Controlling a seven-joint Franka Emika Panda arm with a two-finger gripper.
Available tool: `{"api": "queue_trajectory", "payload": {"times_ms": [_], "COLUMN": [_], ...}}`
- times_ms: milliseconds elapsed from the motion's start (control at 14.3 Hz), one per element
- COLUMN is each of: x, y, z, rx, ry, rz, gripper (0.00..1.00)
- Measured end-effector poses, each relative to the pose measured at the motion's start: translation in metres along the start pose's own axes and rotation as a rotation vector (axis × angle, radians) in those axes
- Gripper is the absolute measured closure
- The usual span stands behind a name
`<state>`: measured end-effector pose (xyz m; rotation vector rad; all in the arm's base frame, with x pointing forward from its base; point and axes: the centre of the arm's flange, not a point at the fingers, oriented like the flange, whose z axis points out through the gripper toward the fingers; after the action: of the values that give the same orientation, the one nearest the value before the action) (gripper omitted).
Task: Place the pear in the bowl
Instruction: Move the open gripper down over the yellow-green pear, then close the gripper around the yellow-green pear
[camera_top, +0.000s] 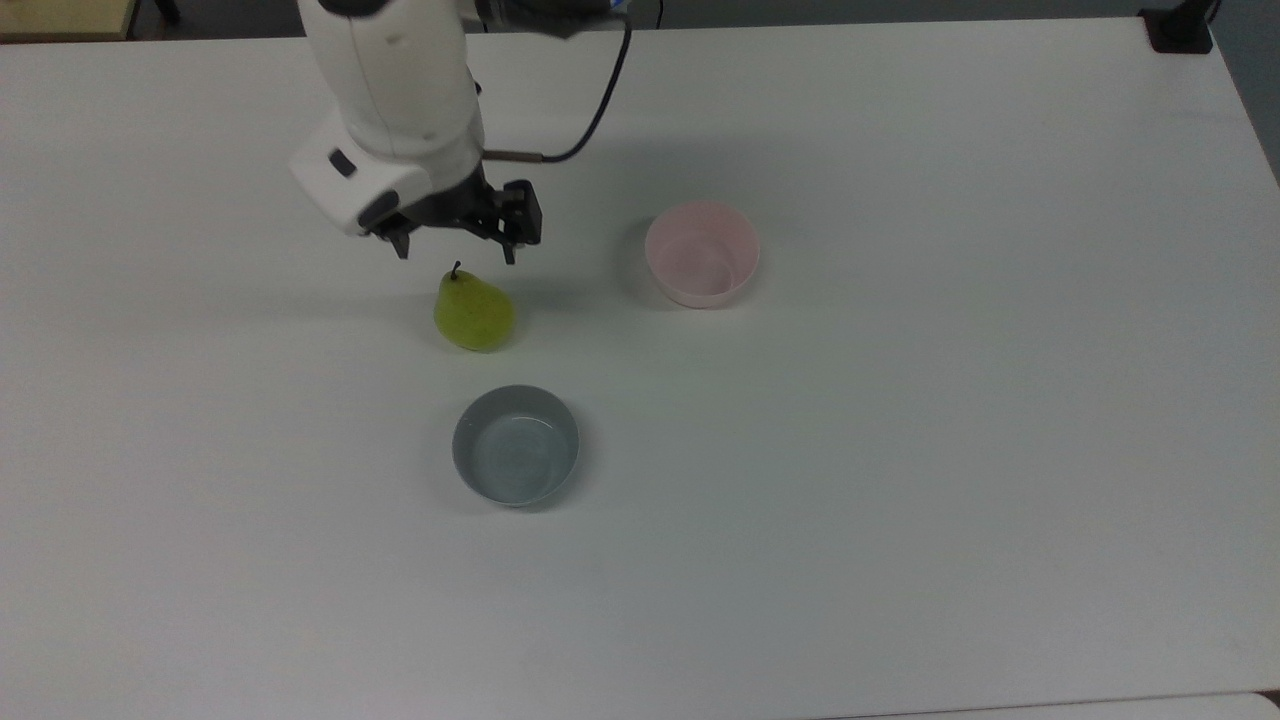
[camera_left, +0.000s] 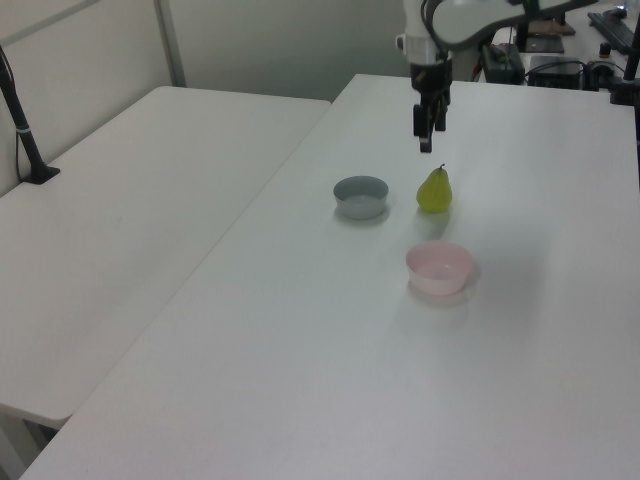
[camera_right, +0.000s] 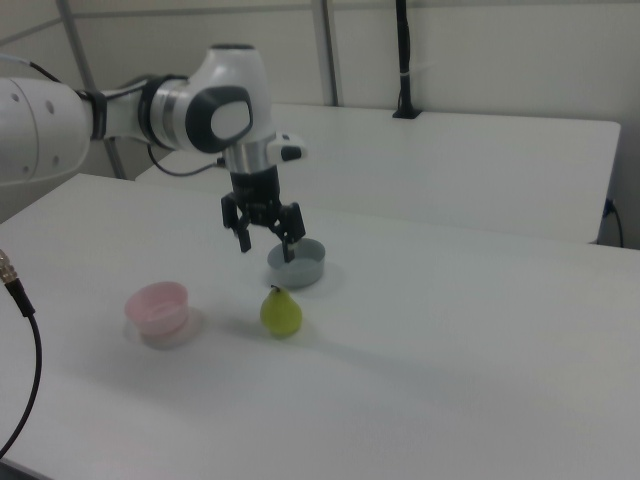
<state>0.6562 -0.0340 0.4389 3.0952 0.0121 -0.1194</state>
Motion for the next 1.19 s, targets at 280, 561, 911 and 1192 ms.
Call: {"api": "queue_trajectory", "payload": {"times_ms": [280,561,911,1192], "x": [0.001,-0.002,0.002,0.003], "y": [-0.015,-0.011,-0.01,-0.009], "z": [0.045,0.082,0.114,0.117], "rx": [-0.006,-0.054,-0.075,-0.085], "ry": [-0.045,-0.081,-0.103,-0.094], "rz": [-0.091,-0.128,-0.161,-0.175], "gripper": [0.0,0.0,0.0,0.04]}}
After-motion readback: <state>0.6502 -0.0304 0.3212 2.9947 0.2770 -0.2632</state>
